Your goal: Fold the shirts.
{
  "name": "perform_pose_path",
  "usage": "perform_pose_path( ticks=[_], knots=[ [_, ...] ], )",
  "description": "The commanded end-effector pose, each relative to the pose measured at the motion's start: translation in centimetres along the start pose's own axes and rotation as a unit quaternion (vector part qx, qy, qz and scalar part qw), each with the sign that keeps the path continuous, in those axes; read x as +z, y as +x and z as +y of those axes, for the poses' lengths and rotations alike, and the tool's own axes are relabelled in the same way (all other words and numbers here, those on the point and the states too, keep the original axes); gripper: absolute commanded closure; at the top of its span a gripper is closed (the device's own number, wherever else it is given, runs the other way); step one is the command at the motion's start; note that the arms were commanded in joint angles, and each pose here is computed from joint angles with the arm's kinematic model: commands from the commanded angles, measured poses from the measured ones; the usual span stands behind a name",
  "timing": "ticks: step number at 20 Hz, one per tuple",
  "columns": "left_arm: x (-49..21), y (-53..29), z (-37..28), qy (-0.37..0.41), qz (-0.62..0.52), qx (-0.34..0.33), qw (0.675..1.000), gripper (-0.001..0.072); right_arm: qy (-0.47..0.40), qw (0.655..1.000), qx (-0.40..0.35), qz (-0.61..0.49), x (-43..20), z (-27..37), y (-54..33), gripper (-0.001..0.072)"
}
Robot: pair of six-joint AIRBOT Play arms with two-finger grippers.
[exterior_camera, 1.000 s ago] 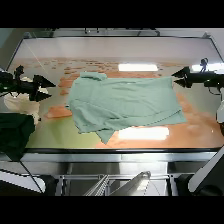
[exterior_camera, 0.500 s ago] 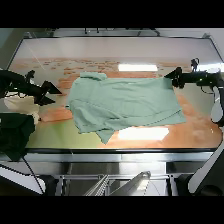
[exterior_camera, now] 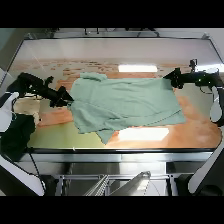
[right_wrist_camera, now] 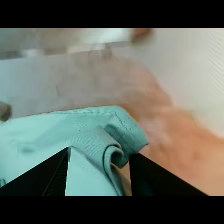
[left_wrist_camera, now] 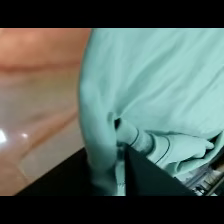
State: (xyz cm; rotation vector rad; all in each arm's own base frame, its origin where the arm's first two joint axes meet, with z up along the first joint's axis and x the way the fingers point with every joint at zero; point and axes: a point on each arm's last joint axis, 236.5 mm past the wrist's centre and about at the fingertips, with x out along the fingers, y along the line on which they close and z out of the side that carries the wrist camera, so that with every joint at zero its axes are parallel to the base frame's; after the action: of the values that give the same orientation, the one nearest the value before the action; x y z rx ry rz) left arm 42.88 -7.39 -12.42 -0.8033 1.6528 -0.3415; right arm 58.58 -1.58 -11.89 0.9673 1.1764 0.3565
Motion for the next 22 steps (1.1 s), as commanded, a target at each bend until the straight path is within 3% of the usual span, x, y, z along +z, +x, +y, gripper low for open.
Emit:
perform_pose_path(
  ticks=[1, 2, 3, 5, 10, 12, 14, 17, 19, 22],
  knots=[
    [0.6, 1.9, -1.4, 0.012, 0.001, -0.038, 0.999, 0.0566, 0.002, 1.000, 0.006, 0.006, -0.3, 0.3, 0.0, 0.0243],
    [0.8, 1.4, -1.3, 0.015, -0.008, -0.038, 0.999, 0.0568, 0.001, 1.000, 0.007, 0.011, -0.5, 0.4, -0.1, 0.0243],
    [1.1, 0.8, -1.2, 0.015, -0.015, -0.039, 0.999, 0.0696, 0.001, 1.000, 0.009, 0.015, -0.7, 0.6, -0.2, 0.0244],
    [1.6, -0.5, -0.9, 0.011, -0.031, -0.042, 0.999, 0.0692, 0.008, 1.000, 0.011, 0.025, -1.1, 0.8, -0.3, 0.0285],
    [1.5, -2.1, 0.0, -0.001, -0.033, -0.050, 0.998, 0.0692, 0.018, 0.999, 0.041, 0.008, -0.3, 2.2, -0.1, 0.0306],
    [1.7, -2.1, -0.1, -0.001, -0.036, -0.052, 0.998, 0.0692, 0.016, 0.997, 0.077, 0.005, -0.2, 4.0, 0.1, 0.0689],
    [2.3, -3.2, -2.7, 0.018, -0.047, -0.091, 0.995, 0.0691, -0.019, 0.985, 0.169, -0.001, -0.2, 8.5, -1.1, 0.0693],
    [2.4, -10.6, -12.3, 0.143, -0.101, -0.178, 0.968, 0.0691, -0.120, 0.910, 0.392, -0.063, 0.3, 20.9, -10.2, 0.0694],
    [0.1, -17.4, -18.4, 0.246, -0.154, -0.173, 0.941, 0.0691, -0.209, 0.836, 0.497, -0.098, -1.9, 28.4, -19.4, 0.0694],
    [-8.3, -27.8, -27.4, 0.407, -0.242, -0.140, 0.869, 0.0690, -0.391, 0.761, 0.513, -0.073, -11.6, 36.0, -29.3, 0.0694]
  ],
)
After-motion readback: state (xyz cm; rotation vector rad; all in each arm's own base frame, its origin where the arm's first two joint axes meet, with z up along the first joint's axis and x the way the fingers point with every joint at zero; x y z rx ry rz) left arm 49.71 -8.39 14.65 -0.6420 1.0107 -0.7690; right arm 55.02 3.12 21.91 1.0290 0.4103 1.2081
